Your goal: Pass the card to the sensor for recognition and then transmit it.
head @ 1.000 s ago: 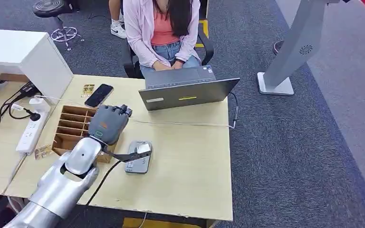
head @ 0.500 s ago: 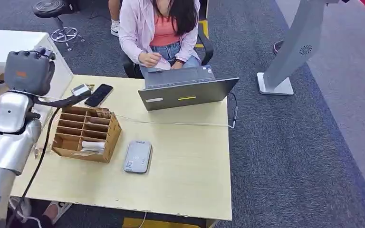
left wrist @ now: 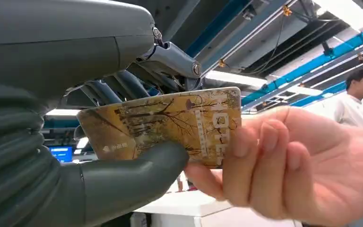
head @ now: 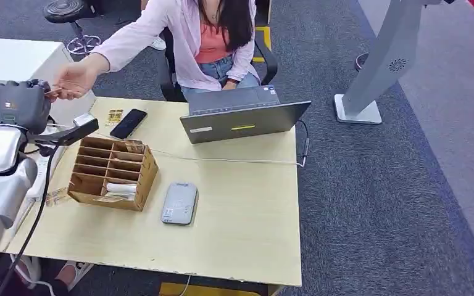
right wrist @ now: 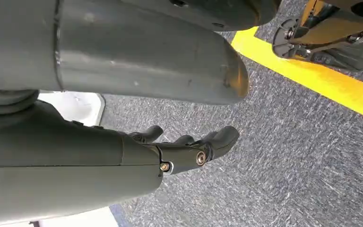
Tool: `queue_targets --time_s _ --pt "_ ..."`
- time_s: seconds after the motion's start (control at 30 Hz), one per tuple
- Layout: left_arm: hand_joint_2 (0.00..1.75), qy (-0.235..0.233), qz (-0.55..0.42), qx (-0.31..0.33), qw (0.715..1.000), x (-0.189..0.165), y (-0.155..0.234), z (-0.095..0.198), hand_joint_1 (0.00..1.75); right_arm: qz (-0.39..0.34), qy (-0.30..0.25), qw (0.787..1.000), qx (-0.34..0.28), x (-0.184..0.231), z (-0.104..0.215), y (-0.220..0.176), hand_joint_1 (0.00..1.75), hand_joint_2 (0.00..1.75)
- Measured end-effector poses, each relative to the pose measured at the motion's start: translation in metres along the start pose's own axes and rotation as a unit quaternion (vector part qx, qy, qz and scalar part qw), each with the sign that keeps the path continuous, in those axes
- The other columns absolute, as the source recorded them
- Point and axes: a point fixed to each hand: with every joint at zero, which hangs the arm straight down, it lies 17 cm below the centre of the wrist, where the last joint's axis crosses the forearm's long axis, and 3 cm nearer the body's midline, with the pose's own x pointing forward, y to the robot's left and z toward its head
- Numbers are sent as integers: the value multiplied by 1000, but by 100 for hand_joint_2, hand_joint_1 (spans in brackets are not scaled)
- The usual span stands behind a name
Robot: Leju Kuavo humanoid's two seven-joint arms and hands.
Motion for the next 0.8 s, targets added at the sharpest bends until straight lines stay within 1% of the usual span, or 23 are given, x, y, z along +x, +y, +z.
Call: queue_targets --time_s 0.17,0.3,0.33,0.5,0.57,0.7,0.8 --pt "175 4 3 -7 1000 -3 -6 2 175 -1 -1 1000 0 0 0 0 0 0" --pt "175 -7 7 5 1000 2 -2 2 175 -1 -1 1000 0 1 0 0 0 0" --pt "175 -9 8 7 1000 4 -1 2 2 -2 -1 1000 -1 1 0 0 0 0" --pt "175 -12 12 14 1000 8 3 1 0 -2 -2 1000 -1 1 0 0 0 0" --pt "175 -17 23 23 999 15 5 1 0 -5 -1 1000 -1 1 0 -1 0 0" --pt "175 -44 63 49 996 46 15 9 0 -11 0 1000 -3 0 0 -1 0 0" --pt "175 -58 96 73 991 78 26 24 0 -19 1 1000 -3 1 0 -1 0 0"
